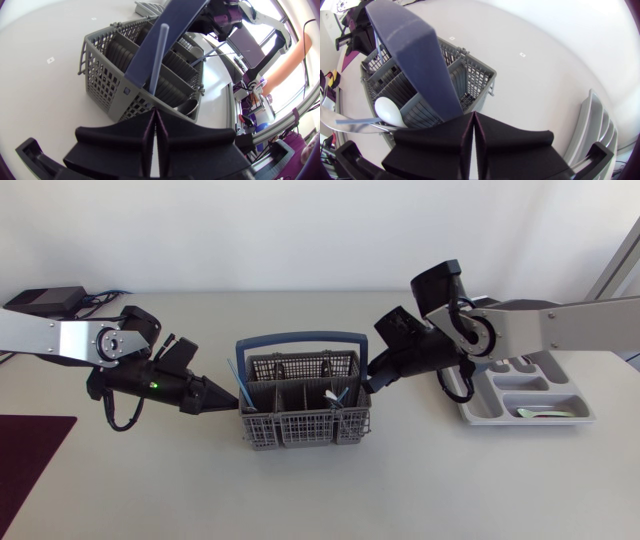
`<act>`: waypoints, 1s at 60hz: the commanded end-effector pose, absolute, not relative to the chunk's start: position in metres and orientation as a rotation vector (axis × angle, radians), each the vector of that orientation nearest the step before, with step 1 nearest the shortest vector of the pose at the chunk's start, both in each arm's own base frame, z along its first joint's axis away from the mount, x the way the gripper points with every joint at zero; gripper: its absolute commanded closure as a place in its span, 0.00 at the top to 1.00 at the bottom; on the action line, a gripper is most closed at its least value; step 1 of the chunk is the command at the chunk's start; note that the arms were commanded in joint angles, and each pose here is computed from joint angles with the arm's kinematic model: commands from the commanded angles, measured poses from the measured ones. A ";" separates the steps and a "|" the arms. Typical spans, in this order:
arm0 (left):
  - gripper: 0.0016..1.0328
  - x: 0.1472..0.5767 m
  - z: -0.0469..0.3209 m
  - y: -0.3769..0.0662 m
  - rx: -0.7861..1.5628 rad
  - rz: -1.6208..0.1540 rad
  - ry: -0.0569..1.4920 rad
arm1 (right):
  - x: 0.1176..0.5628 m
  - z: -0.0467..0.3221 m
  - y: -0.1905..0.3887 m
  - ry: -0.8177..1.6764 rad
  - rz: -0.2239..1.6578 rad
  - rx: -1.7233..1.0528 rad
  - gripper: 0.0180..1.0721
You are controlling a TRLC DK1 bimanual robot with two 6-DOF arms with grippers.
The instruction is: Sort the cutlery from the basket into the organizer compartments.
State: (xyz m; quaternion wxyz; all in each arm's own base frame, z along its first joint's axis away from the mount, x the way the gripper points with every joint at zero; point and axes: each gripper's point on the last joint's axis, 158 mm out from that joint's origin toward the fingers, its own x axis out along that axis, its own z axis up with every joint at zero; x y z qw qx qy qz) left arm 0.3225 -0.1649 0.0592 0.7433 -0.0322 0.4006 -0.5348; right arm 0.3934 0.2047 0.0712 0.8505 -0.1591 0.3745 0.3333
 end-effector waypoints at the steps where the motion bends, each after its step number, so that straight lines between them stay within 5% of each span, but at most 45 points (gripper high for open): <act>1: 0.03 0.321 0.068 -0.163 -0.063 -1.180 0.842 | 0.397 0.071 0.223 0.786 0.740 -0.310 0.05; 29: 0.03 0.361 0.082 -0.164 -0.063 -1.128 0.815 | 0.363 0.064 0.222 0.820 0.768 -0.319 0.05; 60: 0.03 0.354 0.071 -0.160 -0.056 -1.111 0.838 | 0.373 0.070 0.192 0.814 0.679 -0.309 0.05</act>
